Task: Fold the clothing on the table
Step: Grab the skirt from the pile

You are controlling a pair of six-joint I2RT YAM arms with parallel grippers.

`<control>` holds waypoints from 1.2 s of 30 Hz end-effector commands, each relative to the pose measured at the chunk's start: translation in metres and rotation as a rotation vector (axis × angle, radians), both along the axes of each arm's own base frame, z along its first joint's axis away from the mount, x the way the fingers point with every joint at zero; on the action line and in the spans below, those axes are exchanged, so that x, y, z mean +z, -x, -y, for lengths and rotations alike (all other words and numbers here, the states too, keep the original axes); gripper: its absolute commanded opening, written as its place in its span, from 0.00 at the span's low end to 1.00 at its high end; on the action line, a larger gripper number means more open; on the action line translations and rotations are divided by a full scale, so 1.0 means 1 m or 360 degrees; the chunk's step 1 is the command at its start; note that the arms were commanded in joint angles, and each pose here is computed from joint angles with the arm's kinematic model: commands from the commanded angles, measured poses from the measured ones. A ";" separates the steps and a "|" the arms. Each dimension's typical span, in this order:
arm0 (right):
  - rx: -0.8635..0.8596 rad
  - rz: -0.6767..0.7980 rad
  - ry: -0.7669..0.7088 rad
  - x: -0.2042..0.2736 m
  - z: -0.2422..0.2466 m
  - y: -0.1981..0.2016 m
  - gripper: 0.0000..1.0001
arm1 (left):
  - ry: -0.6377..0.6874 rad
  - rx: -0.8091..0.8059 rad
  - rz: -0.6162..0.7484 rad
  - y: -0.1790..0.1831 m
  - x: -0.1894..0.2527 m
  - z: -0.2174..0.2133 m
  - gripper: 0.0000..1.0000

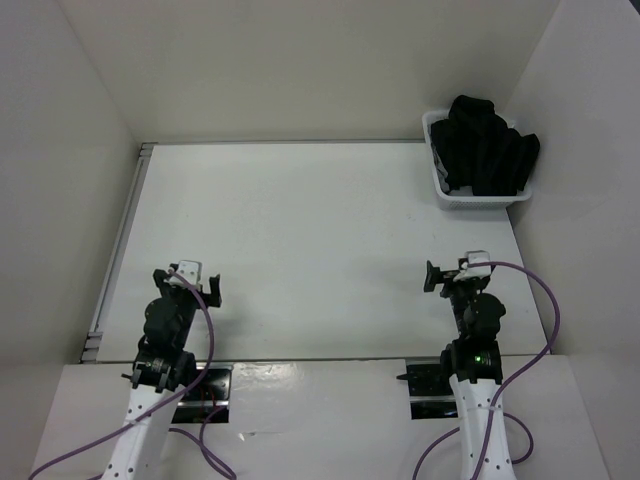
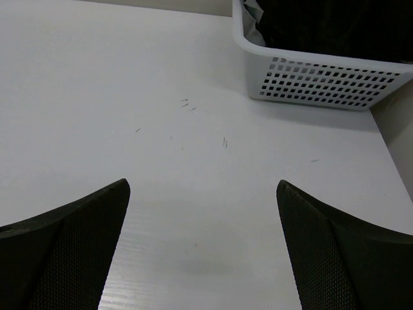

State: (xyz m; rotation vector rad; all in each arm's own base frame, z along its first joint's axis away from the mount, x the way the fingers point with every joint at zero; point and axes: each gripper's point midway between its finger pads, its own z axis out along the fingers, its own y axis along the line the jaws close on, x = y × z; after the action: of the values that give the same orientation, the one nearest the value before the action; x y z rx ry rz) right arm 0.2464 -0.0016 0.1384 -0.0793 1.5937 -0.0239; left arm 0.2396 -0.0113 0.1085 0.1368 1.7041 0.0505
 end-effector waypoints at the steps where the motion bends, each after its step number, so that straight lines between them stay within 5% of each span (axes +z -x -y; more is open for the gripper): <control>1: 0.0018 0.0211 0.0093 0.036 -0.001 0.004 0.98 | 0.0014 0.0011 0.0365 0.005 0.068 -0.002 1.00; 6: -0.0038 0.0516 0.0111 0.116 0.004 0.021 0.98 | -0.0019 0.0102 0.0832 0.031 0.184 -0.016 1.00; 11: -0.0126 0.0683 0.0089 0.210 0.011 0.047 0.98 | 0.0001 0.0215 0.0824 0.039 0.276 -0.029 1.00; 17: -0.0221 -0.0010 0.0103 0.237 0.028 -0.005 0.98 | 0.0064 0.0419 0.0369 -0.003 0.332 -0.044 1.00; 21: -0.0091 -0.0347 0.0057 0.208 0.018 -0.043 0.98 | -0.0205 0.0143 0.0195 -0.016 0.323 -0.021 1.00; 24: -0.0067 -0.0413 -0.0157 0.179 0.014 -0.064 0.98 | -0.0045 0.0046 0.0120 -0.026 0.295 -0.007 1.00; 31: -0.0272 -0.0680 -0.0020 0.130 0.051 -0.115 0.98 | 0.0096 -0.0108 -0.0467 -0.088 0.188 0.022 1.00; 36: -0.0445 -0.0708 0.0048 0.118 0.089 -0.150 0.98 | 0.0087 -0.0023 -0.0597 -0.108 0.155 0.016 1.00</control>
State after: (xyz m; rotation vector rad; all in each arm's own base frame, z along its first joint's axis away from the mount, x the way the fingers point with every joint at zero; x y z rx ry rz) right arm 0.3742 -0.0614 0.2241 0.0822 2.1480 -0.1416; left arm 0.3460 -0.0271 0.2603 0.1620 2.0925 -0.0129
